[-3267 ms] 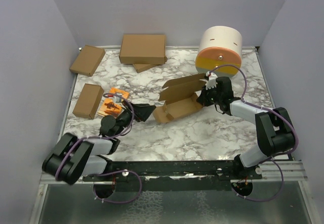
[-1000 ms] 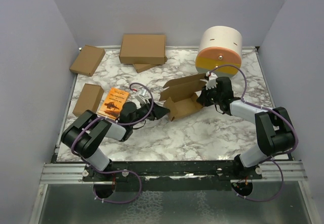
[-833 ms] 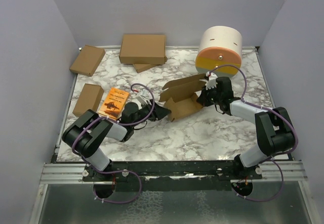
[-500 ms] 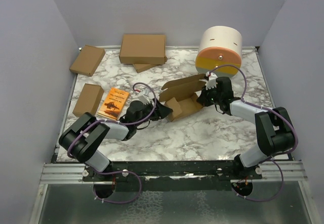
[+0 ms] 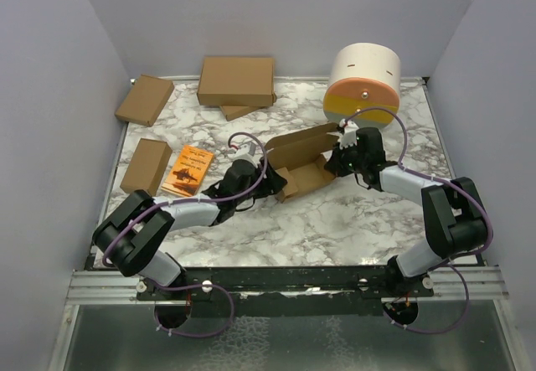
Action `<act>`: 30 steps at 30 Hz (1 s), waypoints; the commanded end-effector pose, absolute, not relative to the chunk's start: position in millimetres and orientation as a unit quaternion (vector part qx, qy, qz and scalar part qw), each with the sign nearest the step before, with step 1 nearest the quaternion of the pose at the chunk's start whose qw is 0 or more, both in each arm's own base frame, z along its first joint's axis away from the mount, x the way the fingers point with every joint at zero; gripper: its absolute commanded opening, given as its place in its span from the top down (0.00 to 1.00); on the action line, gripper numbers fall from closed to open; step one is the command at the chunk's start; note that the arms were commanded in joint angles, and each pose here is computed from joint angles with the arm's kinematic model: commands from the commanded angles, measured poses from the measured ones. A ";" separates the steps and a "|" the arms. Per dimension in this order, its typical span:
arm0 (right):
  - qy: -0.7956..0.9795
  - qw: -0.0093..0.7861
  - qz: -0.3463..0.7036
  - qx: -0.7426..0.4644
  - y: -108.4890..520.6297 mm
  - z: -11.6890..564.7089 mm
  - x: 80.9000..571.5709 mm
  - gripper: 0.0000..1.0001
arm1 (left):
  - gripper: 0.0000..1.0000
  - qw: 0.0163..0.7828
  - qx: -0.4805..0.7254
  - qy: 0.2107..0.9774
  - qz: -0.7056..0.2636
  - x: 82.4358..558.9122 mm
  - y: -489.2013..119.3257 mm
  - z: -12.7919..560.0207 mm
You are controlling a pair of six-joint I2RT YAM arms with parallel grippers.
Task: Fold the paper box
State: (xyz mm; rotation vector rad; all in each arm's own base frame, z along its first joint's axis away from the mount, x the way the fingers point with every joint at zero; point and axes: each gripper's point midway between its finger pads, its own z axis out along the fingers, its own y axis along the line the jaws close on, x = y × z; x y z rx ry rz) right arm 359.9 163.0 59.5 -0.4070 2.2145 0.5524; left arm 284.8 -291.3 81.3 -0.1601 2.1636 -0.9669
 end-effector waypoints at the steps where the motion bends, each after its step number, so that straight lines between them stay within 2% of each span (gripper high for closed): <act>1: 0.864 0.412 0.234 -0.170 172.0 72.9 360.6 0.99 | 0.40 0.387 -0.072 0.864 -0.315 288.1 -278.5 75.9; 16: 0.822 0.468 0.268 -0.185 191.7 123.8 351.6 0.99 | 0.59 0.396 -0.080 0.882 -0.244 291.3 -261.7 63.2; 20: 0.825 0.471 0.252 -0.185 198.6 123.8 352.6 0.99 | 0.60 0.401 -0.086 0.882 -0.233 294.0 -257.9 60.7; 23: 0.823 0.473 0.248 -0.193 205.7 124.2 350.4 0.99 | 0.65 0.403 -0.088 0.882 -0.226 296.7 -257.6 59.3; 30: 0.820 0.481 0.240 -0.195 210.5 129.7 349.8 0.99 | 0.71 0.405 -0.082 0.891 -0.185 301.7 -251.7 52.0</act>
